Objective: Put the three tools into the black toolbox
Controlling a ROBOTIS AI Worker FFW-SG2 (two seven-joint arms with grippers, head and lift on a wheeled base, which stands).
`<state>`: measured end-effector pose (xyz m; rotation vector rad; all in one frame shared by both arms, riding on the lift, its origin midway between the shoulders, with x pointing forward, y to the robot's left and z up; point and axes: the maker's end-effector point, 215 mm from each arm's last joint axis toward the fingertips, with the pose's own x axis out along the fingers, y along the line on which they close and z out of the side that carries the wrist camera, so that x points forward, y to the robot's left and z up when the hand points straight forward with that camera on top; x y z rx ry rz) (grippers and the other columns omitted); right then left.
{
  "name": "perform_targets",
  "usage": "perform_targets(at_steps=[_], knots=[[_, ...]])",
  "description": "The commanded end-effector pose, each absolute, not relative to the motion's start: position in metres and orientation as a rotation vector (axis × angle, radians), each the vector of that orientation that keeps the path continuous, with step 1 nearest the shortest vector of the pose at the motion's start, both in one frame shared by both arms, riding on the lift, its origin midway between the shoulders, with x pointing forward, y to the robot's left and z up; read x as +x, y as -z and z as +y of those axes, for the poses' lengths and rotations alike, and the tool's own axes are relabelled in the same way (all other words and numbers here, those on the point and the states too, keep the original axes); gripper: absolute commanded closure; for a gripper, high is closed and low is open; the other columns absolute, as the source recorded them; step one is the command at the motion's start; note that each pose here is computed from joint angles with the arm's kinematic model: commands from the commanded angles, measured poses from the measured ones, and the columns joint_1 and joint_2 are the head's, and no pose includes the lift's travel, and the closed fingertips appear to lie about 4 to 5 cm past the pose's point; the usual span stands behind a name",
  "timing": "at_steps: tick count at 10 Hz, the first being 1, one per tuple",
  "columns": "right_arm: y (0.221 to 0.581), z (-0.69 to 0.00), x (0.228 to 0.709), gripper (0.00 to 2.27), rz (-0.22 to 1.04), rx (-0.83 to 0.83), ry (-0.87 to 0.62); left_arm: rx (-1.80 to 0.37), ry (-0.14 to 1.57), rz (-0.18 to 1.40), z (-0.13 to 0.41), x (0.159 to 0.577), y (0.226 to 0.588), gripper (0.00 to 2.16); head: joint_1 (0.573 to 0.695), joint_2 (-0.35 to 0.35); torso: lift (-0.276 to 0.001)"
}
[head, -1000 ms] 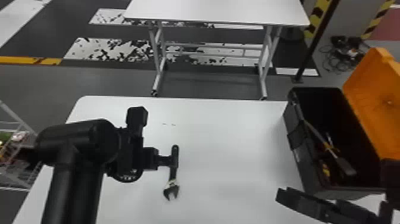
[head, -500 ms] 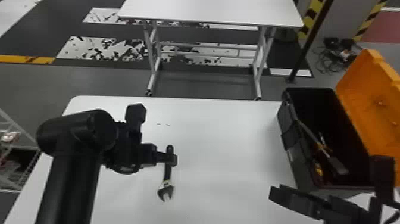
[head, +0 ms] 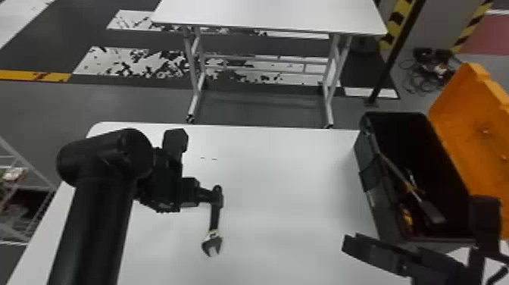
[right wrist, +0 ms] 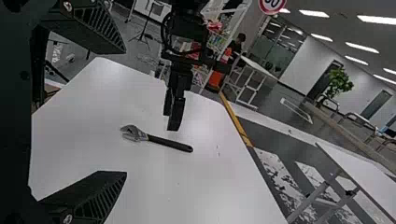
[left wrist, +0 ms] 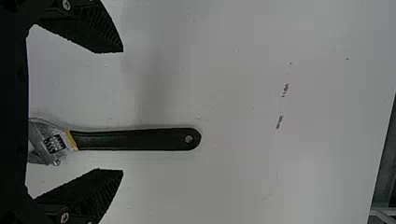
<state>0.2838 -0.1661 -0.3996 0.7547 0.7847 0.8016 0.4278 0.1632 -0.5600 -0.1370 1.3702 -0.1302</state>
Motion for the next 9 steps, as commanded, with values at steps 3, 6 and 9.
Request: perform_targets(at_steps=[3,6,9], knots=[[0.402,-0.1638,0.2859,0.08,0.788,0.756,-0.806,-0.127,0.14,1.407,0.1575,0.4232,0.5682,0.08,0.695,-0.005,-0.051],[0.4023,-0.1622,0.2863,0.08,0.787,0.757,-0.809,-0.114,0.13,1.405,0.1597,0.4265,0.5667,0.08,0.695,-0.004,-0.051],[0.4015,-0.1604,0.287,0.08,0.784,0.756,-0.814,-0.126,0.145,1.421,0.1543,0.4234,0.5697,0.08,0.695,-0.002,-0.051]])
